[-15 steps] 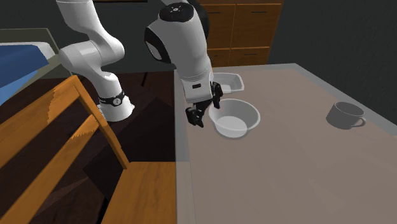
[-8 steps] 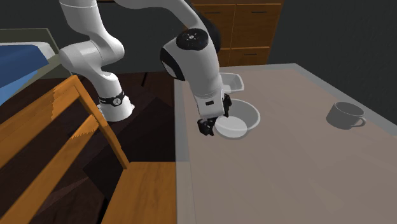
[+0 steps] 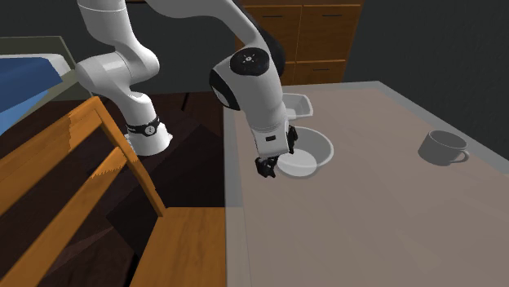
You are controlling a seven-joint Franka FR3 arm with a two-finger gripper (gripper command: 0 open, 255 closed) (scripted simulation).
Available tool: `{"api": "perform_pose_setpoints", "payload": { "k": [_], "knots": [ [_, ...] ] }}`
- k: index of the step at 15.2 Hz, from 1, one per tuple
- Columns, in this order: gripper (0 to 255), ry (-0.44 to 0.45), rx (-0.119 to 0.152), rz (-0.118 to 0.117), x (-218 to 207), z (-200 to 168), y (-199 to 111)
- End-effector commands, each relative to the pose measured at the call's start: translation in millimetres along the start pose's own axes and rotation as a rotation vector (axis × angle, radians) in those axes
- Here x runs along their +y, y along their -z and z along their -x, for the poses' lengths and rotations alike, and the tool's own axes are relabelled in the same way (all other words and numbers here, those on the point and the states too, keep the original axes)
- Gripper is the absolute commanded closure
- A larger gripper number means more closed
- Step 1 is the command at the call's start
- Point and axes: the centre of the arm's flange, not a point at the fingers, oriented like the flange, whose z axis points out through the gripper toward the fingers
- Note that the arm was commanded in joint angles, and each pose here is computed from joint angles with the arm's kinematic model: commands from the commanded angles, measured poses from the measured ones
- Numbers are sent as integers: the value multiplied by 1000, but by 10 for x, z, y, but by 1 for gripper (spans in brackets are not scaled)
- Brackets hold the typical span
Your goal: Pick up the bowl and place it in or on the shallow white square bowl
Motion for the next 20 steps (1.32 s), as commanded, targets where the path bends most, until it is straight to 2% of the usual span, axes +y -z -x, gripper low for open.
{"api": "perform_pose_setpoints", "payload": {
  "k": [1, 3, 4, 13, 20],
  "knots": [
    [0, 0, 0, 0, 0, 0, -1],
    [0, 0, 0, 0, 0, 0, 0],
    [255, 0, 0, 0, 0, 0, 0],
    [255, 0, 0, 0, 0, 0, -1],
    [255, 0, 0, 0, -129, -15, 345]
  ]
}}
